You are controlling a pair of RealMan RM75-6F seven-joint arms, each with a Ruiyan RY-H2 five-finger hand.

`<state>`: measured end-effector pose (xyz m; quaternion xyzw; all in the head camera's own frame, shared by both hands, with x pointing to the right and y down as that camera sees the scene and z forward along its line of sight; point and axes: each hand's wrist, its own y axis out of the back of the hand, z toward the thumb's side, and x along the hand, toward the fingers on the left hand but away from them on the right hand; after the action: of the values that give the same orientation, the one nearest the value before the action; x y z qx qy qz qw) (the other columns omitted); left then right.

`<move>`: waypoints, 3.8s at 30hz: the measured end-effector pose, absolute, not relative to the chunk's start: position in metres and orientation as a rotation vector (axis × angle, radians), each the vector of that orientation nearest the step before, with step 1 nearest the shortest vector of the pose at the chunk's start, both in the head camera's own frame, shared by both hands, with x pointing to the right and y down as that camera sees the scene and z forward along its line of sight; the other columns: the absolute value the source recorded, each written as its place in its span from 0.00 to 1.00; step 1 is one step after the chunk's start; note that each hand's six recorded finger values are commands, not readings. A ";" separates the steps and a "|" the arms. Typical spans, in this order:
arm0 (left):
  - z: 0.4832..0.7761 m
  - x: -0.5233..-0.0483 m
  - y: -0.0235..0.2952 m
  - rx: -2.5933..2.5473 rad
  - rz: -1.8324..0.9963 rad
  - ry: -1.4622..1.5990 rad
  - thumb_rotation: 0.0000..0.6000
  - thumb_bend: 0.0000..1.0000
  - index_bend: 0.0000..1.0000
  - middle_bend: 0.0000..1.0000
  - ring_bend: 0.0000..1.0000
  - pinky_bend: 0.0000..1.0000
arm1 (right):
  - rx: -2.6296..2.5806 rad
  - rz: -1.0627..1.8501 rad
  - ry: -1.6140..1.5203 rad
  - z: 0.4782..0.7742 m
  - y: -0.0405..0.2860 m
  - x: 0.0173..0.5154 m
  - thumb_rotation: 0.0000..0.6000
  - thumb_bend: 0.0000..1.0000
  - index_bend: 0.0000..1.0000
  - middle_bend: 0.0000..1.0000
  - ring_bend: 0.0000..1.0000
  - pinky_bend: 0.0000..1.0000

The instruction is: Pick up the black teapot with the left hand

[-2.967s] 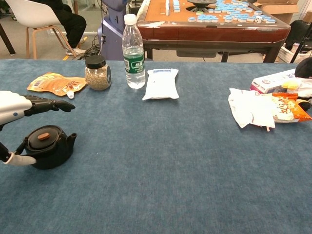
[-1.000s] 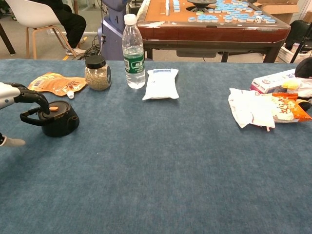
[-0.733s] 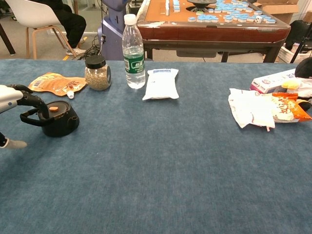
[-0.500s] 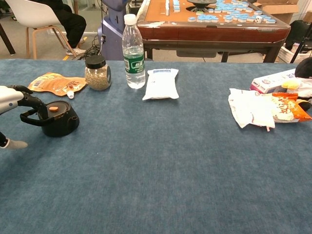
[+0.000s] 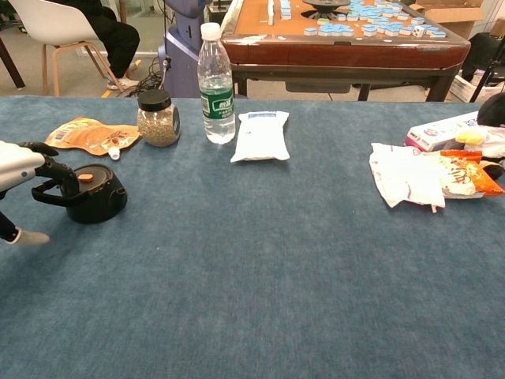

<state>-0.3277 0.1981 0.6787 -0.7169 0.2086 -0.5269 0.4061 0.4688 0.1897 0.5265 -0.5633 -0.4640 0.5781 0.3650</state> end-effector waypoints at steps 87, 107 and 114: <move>0.670 -0.326 0.182 -1.928 -1.321 0.992 0.32 0.10 1.00 1.00 0.90 0.00 | -1.454 1.531 -1.245 0.534 0.199 0.484 1.00 0.28 0.09 0.22 0.11 0.17; 0.645 -0.354 0.170 -1.827 -1.307 1.192 0.78 0.24 1.00 1.00 0.93 0.08 | -1.460 1.525 -1.239 0.535 0.198 0.479 1.00 0.28 0.09 0.22 0.11 0.17; 0.643 -0.352 0.168 -1.819 -1.289 1.147 0.87 0.25 1.00 1.00 0.93 0.20 | -1.461 1.529 -1.235 0.535 0.198 0.479 1.00 0.28 0.09 0.22 0.11 0.17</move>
<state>-0.3516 0.1684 0.6427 -0.6893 0.4346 -0.4884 0.3121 0.4792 0.1985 0.5354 -0.5610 -0.4744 0.5873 0.3394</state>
